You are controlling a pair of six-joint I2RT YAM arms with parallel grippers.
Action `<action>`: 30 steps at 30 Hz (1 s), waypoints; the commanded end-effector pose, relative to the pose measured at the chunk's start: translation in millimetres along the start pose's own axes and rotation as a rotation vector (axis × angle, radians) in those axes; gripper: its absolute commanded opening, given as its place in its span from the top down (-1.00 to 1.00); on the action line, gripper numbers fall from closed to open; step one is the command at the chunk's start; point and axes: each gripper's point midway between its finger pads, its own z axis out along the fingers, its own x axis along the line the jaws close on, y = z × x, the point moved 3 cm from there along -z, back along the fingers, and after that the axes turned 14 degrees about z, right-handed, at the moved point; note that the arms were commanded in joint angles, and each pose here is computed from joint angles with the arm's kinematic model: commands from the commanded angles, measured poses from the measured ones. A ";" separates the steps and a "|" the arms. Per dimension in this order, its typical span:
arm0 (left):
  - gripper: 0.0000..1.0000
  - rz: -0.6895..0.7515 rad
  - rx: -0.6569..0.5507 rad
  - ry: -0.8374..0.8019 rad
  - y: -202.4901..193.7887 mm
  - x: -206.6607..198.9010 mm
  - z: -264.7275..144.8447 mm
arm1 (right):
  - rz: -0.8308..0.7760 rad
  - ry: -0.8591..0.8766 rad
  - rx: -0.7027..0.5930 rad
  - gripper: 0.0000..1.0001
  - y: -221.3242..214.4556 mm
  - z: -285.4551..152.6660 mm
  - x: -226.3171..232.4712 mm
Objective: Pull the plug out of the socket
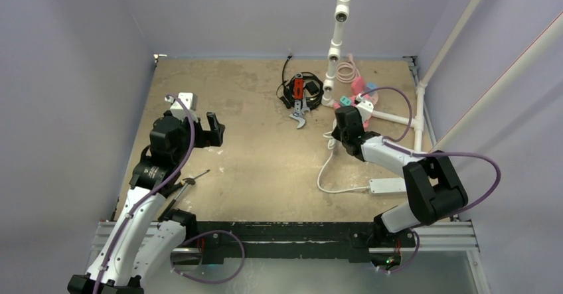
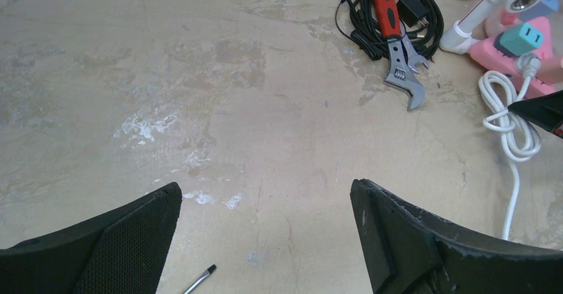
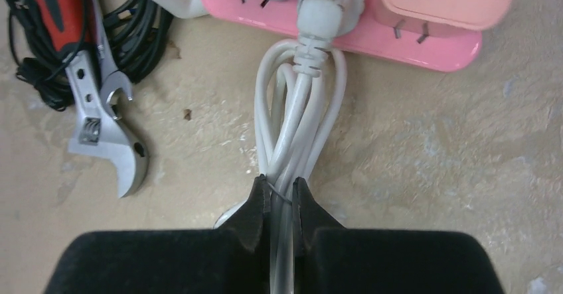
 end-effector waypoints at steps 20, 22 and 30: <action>-0.96 0.010 -0.034 -0.025 6.2 -5.9 0.5 | 0.180 0.080 -0.180 1.00 76.6 -70.6 46.6; -0.96 0.012 -0.035 -0.026 6.4 -6.2 0.4 | 0.183 0.077 -0.201 1.00 84.8 -64.1 50.1; -0.96 0.014 -0.031 -0.030 5.7 -7.8 1.0 | 0.171 0.040 -0.257 1.00 117.3 -46.3 55.0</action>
